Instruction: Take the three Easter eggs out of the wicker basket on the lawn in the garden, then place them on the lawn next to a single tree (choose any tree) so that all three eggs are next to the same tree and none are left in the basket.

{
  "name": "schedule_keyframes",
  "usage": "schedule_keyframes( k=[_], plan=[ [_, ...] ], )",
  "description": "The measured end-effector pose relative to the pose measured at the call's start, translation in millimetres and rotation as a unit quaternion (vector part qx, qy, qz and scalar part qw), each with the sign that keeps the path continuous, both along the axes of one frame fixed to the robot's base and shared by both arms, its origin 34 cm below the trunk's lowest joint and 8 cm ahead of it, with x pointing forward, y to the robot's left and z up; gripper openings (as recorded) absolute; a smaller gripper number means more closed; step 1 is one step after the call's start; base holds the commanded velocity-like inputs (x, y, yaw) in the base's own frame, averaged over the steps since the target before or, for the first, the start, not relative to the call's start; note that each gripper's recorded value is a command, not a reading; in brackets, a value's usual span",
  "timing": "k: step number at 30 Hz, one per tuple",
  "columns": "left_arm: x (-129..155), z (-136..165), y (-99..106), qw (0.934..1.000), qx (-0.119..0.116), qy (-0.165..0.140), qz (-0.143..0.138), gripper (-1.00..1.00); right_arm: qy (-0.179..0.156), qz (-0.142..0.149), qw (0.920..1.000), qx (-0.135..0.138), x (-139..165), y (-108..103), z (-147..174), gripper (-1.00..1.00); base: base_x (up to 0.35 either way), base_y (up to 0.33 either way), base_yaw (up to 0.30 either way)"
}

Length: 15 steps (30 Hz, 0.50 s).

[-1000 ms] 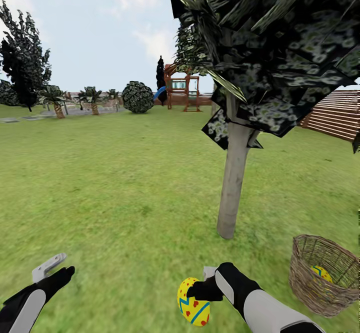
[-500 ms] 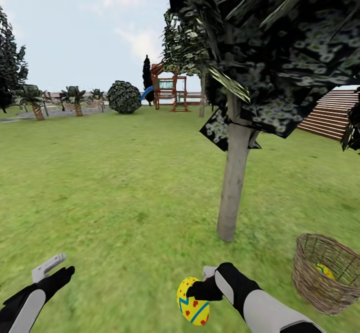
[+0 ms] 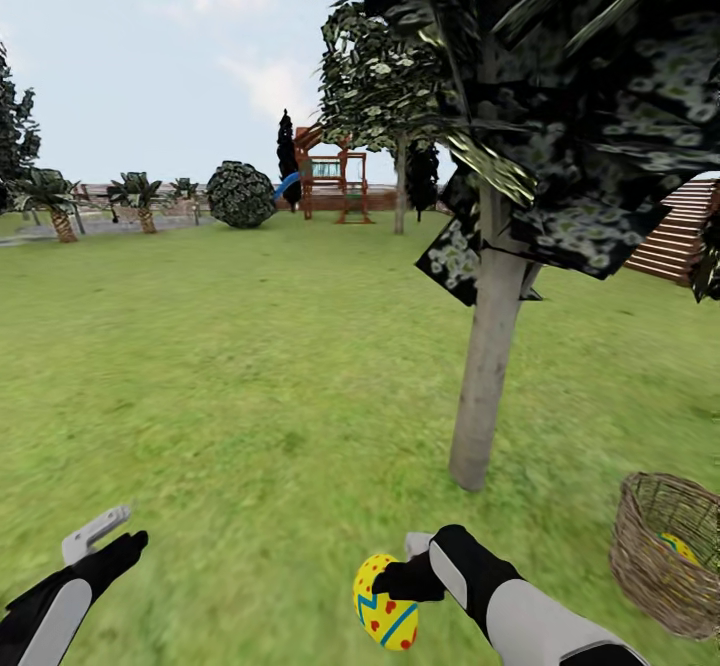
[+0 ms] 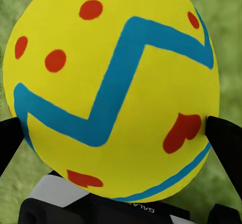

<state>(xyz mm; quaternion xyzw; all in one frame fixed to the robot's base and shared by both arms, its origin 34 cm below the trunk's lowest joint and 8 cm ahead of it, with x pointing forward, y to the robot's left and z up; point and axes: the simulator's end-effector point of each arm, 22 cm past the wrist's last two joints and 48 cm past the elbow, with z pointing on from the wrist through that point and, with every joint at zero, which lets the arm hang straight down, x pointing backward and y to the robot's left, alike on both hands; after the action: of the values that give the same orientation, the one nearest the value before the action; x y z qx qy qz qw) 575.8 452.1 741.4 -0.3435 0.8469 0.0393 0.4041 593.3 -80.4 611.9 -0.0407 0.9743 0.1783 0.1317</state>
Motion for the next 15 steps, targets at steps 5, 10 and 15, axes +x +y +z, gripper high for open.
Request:
schedule_keyframes(
  k=[5,10,15],
  plan=[
    [0.5,1.2,1.0,1.0000,0.002,-0.003,0.002,1.00,0.000,0.000,1.0000,0.001,-0.2,0.3,0.0,-1.00,0.226,0.256,-0.280],
    [0.7,1.5,1.1,1.0000,0.001,-0.004,0.002,1.00,0.000,0.001,1.0000,0.003,-0.6,2.0,0.4,-1.00,0.229,0.238,-0.273],
    [0.6,1.5,1.2,1.0000,0.001,-0.004,0.002,1.00,0.000,0.002,1.0000,0.004,-0.5,2.6,0.6,-1.00,0.229,0.197,-0.080]
  ],
)
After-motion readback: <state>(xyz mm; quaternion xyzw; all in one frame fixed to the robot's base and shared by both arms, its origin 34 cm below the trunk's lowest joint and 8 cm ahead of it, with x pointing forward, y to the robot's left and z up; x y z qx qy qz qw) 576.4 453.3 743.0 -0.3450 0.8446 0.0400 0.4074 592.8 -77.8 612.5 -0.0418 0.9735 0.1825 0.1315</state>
